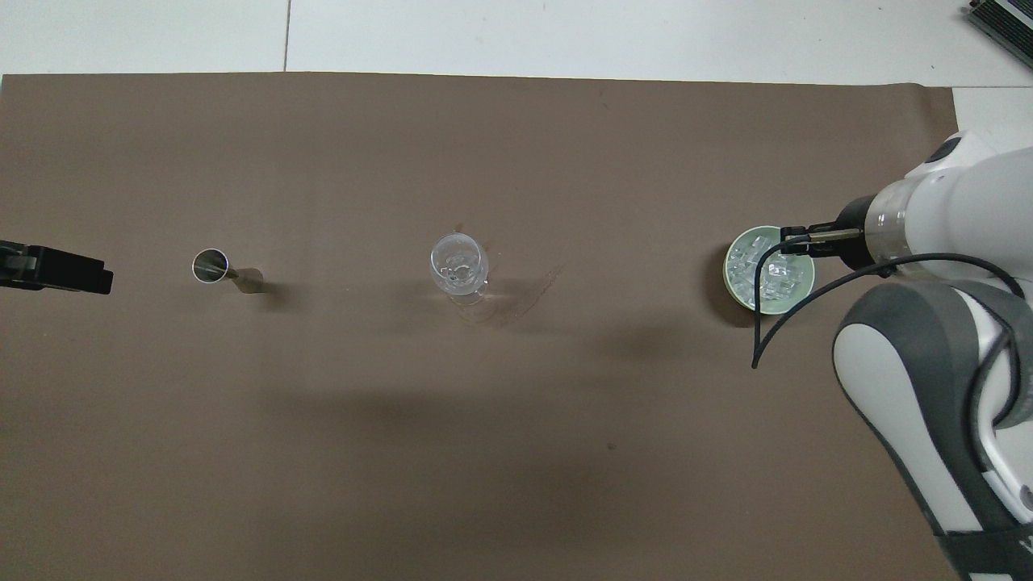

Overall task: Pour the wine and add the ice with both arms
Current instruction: 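Lift the ice cup with the right gripper and carry it toward the glass, then tilt the ice cup with the right gripper to tip ice into the glass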

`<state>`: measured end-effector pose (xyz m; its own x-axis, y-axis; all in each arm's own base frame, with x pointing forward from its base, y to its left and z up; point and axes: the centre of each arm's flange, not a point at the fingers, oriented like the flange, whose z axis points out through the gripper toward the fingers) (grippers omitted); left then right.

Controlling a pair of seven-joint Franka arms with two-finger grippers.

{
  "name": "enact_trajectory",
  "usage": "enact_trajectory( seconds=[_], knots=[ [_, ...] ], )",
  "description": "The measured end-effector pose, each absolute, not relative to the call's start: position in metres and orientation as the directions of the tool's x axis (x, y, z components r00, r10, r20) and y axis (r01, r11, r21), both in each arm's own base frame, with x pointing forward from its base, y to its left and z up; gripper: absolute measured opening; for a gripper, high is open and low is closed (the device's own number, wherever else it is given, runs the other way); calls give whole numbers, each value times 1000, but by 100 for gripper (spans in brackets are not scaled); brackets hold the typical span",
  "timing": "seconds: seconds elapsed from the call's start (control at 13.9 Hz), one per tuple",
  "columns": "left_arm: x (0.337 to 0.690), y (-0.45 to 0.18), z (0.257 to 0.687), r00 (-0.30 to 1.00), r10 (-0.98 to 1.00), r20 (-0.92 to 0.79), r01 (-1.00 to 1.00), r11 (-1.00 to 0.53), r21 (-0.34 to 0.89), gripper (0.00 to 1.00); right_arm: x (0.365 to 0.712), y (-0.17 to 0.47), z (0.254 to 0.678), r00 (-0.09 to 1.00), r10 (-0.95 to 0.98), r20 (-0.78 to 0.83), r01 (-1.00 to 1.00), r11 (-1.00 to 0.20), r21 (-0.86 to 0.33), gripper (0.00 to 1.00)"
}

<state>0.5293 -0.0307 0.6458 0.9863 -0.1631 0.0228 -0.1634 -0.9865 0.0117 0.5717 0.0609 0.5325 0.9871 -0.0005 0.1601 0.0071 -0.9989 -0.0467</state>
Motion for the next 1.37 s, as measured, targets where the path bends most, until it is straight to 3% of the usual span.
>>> enact_trajectory(
  seconds=[0.29, 0.86, 1.37],
  knots=[
    [529, -32, 646, 986, -165, 23, -165, -986, 15, 100, 564, 105, 576, 983, -76, 168, -54, -990, -131, 27],
    [517, -31, 652, 987, -160, -8, -160, -986, 37, 100, 569, 197, 598, 971, -194, 138, -151, -950, -273, 27],
    [512, -28, 656, 988, -153, -2, -153, -987, 51, 100, 578, 275, 599, 978, -181, 101, -133, -922, -364, 27]
  ],
)
